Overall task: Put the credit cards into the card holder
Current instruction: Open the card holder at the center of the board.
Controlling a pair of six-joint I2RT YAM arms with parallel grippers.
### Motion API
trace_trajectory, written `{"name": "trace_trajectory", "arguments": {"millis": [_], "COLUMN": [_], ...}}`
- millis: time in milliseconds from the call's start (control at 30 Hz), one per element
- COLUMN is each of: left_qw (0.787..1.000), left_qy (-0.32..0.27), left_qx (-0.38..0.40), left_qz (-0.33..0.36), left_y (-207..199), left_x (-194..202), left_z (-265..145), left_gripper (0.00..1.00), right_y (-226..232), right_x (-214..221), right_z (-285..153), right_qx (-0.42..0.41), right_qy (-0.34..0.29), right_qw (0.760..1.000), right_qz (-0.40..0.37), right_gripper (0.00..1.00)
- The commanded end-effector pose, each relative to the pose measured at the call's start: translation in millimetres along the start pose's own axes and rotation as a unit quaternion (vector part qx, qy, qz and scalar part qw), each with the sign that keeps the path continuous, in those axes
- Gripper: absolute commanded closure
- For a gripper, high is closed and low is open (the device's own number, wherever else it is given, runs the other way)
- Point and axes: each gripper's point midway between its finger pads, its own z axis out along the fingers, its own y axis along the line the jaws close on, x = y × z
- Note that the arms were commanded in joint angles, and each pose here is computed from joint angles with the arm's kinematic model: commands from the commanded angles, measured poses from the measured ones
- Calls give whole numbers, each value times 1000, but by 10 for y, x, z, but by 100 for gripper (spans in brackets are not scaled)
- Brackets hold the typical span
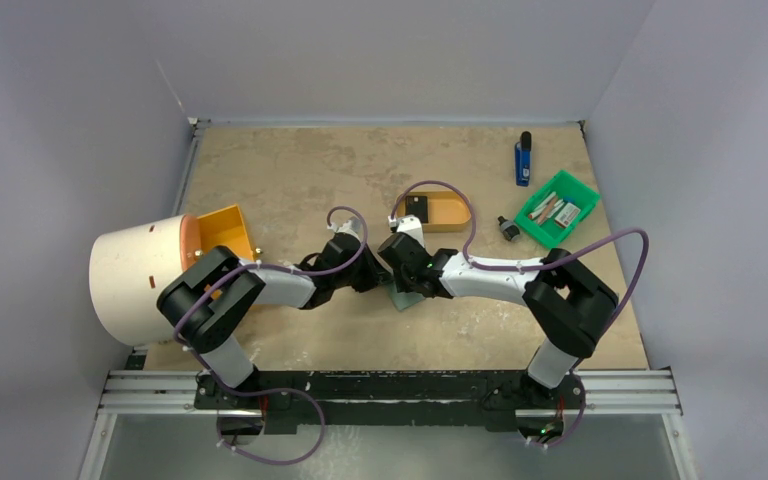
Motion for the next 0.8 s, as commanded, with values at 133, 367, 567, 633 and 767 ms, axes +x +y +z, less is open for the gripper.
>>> {"name": "trace_trajectory", "arguments": {"millis": [133, 367, 567, 633, 767], "left_qw": [999, 999, 998, 997, 997], "left_qy": [-4, -12, -10, -10, -9], "left_qx": [-32, -41, -57, -63, -66], "left_qz": [13, 26, 34, 34, 34], "left_y": [161, 173, 262, 300, 338], "left_x": [-17, -72, -54, -44, -28], "left_z": [-56, -103, -129, -124, -102], "left_gripper": [100, 100, 100, 100, 100], "right_y": [-227, -248, -221, -183, -129], "right_x": [110, 76, 79, 93, 43], "right_z": [71, 14, -48, -76, -140], "right_qx": [53, 55, 43, 30, 13], "right_qy": [13, 8, 11, 16, 12], "right_qw": [998, 998, 999, 999, 1000], "right_qz": [-19, -14, -1, 6, 21], "right_gripper": [66, 76, 90, 96, 100]}}
